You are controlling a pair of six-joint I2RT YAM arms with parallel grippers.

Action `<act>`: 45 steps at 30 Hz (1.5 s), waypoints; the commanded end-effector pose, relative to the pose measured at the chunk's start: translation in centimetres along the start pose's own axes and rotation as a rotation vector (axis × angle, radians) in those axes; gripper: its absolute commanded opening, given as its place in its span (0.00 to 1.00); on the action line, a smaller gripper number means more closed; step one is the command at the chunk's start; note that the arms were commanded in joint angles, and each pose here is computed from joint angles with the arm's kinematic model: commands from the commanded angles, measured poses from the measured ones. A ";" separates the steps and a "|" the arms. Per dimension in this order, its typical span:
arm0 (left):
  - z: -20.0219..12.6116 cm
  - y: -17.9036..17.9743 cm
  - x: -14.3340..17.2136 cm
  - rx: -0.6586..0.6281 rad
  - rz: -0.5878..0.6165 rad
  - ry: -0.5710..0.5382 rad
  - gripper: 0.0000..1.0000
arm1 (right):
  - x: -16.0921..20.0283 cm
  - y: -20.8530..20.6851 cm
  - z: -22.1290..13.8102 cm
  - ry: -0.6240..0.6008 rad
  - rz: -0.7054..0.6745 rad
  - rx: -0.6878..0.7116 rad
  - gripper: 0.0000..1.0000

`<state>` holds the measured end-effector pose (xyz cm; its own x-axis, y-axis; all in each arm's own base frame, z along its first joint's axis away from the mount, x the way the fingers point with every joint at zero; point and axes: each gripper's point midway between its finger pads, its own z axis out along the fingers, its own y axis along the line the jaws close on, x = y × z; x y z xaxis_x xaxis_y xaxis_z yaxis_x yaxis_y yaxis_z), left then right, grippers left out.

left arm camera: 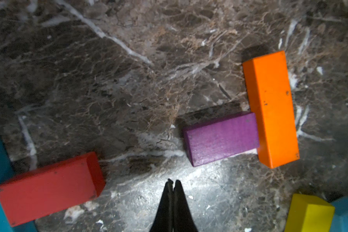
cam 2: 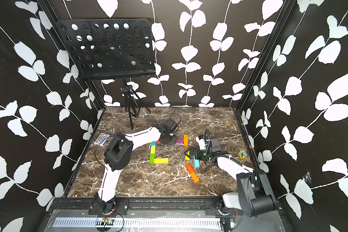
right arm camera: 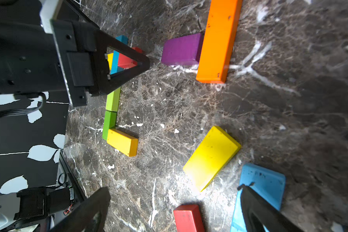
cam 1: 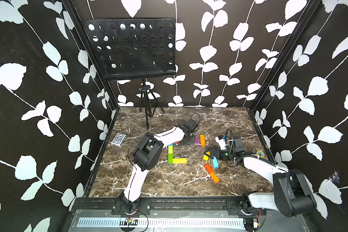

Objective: Assemble the letter t with building blocks
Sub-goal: Assemble the building block at the center of the board.

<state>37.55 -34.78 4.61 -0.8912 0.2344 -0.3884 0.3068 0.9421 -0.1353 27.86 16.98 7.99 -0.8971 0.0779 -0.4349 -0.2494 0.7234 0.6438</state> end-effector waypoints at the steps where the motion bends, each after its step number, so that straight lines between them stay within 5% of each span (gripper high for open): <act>1: -0.2 0.1 -0.5 -0.028 -0.004 -0.002 0.04 | -1.9 0.9 -0.5 -0.058 -0.056 -0.003 0.99; 45: 1.9 0.0 -0.8 -0.013 -0.022 0.019 0.18 | -1.6 0.2 0.0 -0.035 -0.051 0.019 0.99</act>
<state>38.85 -35.55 2.87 -0.8996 0.2258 -0.3739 0.2906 0.9484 -0.1264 28.53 16.72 7.92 -0.8893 0.0738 -0.4513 -0.2530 0.7428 0.6199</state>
